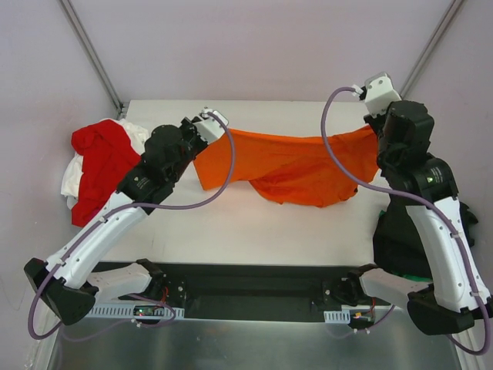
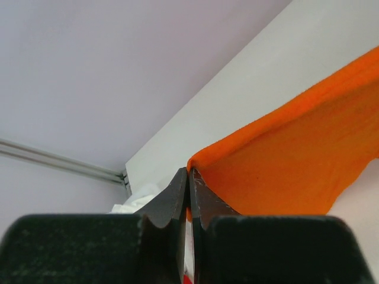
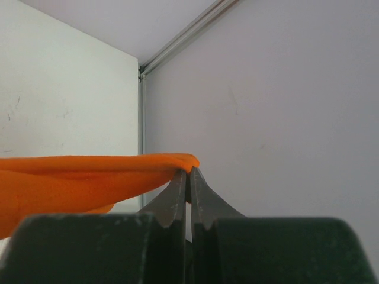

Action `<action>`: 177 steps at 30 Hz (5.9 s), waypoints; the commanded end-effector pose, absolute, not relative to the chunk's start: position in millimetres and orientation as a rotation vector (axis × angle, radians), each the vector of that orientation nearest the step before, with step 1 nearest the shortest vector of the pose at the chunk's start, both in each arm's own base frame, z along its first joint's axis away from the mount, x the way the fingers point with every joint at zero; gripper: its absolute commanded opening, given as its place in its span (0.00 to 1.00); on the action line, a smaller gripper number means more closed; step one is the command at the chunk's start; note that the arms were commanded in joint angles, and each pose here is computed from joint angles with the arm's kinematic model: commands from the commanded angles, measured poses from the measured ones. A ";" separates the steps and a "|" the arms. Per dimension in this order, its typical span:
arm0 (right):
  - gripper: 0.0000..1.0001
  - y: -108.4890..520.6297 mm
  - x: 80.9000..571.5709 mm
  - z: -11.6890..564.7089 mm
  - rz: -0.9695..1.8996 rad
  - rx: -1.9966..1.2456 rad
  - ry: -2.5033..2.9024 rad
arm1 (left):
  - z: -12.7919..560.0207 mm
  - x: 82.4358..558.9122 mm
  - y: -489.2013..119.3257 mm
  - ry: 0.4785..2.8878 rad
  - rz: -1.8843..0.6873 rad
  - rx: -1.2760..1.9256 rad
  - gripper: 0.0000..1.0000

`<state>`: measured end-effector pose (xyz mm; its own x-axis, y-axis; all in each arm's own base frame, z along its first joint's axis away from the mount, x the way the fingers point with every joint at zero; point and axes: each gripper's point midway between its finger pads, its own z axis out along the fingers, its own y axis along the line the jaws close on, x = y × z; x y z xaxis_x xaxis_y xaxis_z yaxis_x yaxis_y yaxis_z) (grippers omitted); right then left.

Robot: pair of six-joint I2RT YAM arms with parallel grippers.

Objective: Fold and stack the t-shirts
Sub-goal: Flatten out the tshirt

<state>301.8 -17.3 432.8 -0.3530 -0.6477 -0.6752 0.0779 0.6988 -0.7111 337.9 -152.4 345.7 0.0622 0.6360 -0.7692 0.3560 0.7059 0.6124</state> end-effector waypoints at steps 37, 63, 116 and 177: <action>0.01 -27.0 201.2 589.7 -0.482 -0.244 1.324 | 533.1 249.9 -50.3 1.196 0.311 0.357 0.00; 0.01 -46.5 160.6 635.2 -0.501 -0.172 1.178 | 555.7 232.7 -11.6 1.131 0.429 0.210 0.00; 0.01 -35.1 95.0 589.3 -0.277 -0.272 1.182 | 499.4 165.9 -9.9 1.073 0.214 0.338 0.00; 0.01 25.5 365.3 479.6 -0.593 -0.475 1.646 | 425.8 335.3 -65.3 1.272 0.551 0.435 0.00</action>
